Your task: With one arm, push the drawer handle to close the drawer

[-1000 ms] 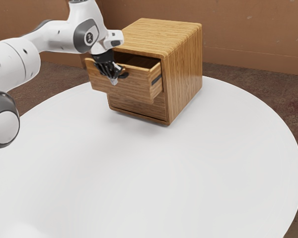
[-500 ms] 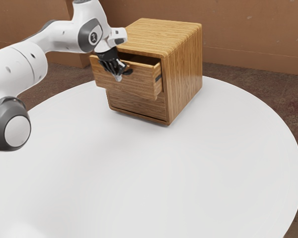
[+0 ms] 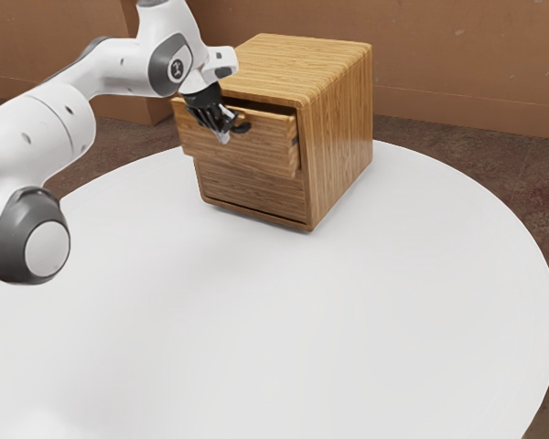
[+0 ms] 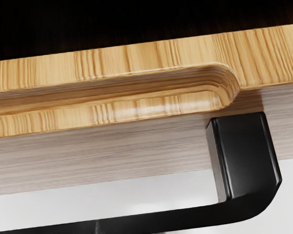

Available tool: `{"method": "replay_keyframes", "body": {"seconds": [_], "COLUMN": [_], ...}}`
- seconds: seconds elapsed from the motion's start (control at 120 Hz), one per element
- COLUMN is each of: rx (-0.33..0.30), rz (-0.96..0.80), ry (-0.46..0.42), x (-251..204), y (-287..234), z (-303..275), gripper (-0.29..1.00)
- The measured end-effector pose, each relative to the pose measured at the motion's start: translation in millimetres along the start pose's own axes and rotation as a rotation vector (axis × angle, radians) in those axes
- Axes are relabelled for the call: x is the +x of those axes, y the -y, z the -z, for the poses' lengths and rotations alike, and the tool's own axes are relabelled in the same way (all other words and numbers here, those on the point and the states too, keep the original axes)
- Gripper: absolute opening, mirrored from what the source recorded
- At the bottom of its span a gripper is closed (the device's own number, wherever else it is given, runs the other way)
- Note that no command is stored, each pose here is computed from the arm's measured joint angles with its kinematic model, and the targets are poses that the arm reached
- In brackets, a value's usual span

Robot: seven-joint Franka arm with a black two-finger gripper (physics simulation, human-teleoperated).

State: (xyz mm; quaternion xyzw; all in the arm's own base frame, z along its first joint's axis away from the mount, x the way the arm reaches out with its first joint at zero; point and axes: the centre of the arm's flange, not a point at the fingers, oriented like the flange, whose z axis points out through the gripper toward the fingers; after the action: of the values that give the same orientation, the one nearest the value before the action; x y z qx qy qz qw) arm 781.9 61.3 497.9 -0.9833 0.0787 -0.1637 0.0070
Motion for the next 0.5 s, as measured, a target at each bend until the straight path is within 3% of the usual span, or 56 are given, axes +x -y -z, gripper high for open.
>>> {"method": "replay_keyframes", "body": {"seconds": [0.5], "rx": [0.001], "rz": [-0.02], "ry": [-0.072], "x": [13], "y": [-3], "z": [-11], "gripper": [-0.07]}}
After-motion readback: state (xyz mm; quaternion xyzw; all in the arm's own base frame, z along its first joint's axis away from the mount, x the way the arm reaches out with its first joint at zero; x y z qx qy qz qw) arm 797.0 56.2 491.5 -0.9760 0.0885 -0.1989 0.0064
